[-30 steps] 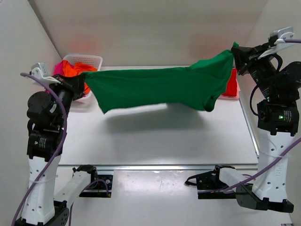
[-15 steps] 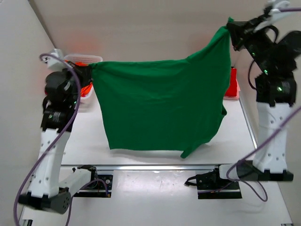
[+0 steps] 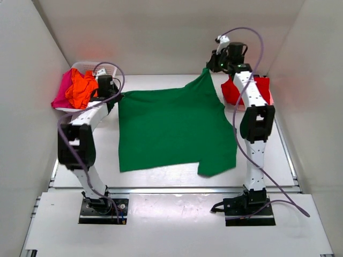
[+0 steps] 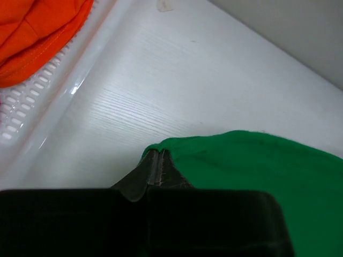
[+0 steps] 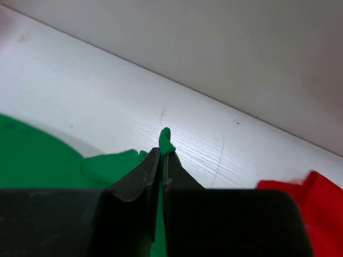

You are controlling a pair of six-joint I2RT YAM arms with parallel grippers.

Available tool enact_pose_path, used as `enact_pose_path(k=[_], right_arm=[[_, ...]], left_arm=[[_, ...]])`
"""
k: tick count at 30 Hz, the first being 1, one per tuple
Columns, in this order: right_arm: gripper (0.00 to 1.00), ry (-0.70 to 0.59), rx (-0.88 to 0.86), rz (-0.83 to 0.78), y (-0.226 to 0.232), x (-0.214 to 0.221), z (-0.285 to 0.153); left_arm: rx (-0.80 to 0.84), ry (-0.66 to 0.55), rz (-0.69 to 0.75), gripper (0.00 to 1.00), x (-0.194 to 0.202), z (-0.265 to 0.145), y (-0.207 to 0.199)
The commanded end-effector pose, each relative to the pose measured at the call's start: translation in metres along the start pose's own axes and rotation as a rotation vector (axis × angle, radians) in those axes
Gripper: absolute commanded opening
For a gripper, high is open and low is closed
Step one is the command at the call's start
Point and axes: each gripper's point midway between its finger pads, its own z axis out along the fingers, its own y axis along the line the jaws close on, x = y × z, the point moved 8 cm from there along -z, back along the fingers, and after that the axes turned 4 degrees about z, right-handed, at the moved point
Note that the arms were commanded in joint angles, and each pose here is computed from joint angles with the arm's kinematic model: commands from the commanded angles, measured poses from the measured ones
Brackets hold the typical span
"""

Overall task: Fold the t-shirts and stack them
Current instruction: Flatten out the tshirt, then grap the side of the flattened tshirt closest away from the robot with both arms

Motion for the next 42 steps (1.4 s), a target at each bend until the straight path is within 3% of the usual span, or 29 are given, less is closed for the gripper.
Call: enact_pose_path(k=[1,2,4,5,7,8,9,12,14,16,17,19,21,22,23,25,27,35,42], right_arm=[[0.00,-0.098,-0.063,-0.050,0.006,-0.024,0.019],[0.03,-0.095,-0.067,-0.047,0.006,-0.016,0.029],[0.29,-0.098,-0.055,-0.080,0.010,-0.006,0.044],[0.34,-0.108,-0.045,-0.091,0.010,-0.007,0.046],[0.59,-0.142,-0.018,-0.108,0.005,-0.015,0.044],[0.70,-0.146,-0.007,-0.097,0.005,-0.018,0.040],[0.74,-0.159,0.002,-0.097,0.006,-0.027,0.033],[0.88,-0.145,0.088,-0.102,0.001,-0.033,0.014],[0.89,-0.160,0.139,-0.104,0.006,-0.052,-0.014],[0.88,-0.077,0.170,-0.059,0.006,-0.030,-0.033],[0.88,-0.114,0.189,-0.059,0.013,-0.048,-0.062],[0.83,-0.051,0.210,0.043,0.022,-0.018,-0.103],[0.76,0.002,0.213,0.144,0.027,0.014,-0.136],[0.71,0.089,0.221,0.221,0.030,0.054,-0.142],[0.67,0.076,0.220,0.237,0.036,0.056,-0.161],[0.63,0.191,0.215,0.334,0.050,0.113,-0.184],[0.62,0.232,0.221,0.340,0.062,0.139,-0.207],[0.60,0.435,0.245,0.483,0.098,0.236,-0.241],[0.60,0.497,0.286,0.542,0.112,0.264,-0.258]], left_arm=[[-0.030,-0.109,0.002,0.00,-0.030,0.030,-0.001],[-0.038,-0.098,0.001,0.00,-0.029,0.043,-0.002],[-0.065,-0.093,-0.003,0.06,-0.032,0.058,0.000],[-0.078,-0.096,-0.012,0.09,-0.033,0.066,0.001],[-0.091,-0.106,-0.036,0.30,-0.037,0.072,0.008],[-0.080,-0.122,-0.052,0.55,-0.043,0.073,0.010],[-0.061,-0.127,-0.062,0.70,-0.045,0.069,0.006],[-0.071,-0.126,-0.045,0.79,-0.041,0.058,0.009],[-0.055,-0.159,-0.041,0.80,-0.049,0.034,0.005],[-0.047,-0.119,-0.030,0.81,-0.039,0.012,0.009],[-0.019,-0.092,-0.028,0.80,-0.031,-0.006,0.009],[-0.026,0.039,-0.003,0.79,0.013,-0.029,0.022],[-0.009,0.072,0.001,0.77,0.029,-0.064,0.024],[-0.005,0.130,0.012,0.74,0.045,-0.074,0.026],[-0.022,0.180,0.007,0.74,0.062,-0.087,0.033],[0.005,0.255,0.000,0.72,0.084,-0.104,0.040],[0.007,0.321,0.006,0.73,0.113,-0.120,0.047],[-0.081,0.500,0.077,0.77,0.169,-0.134,0.062],[-0.121,0.552,0.097,0.78,0.188,-0.143,0.069]])
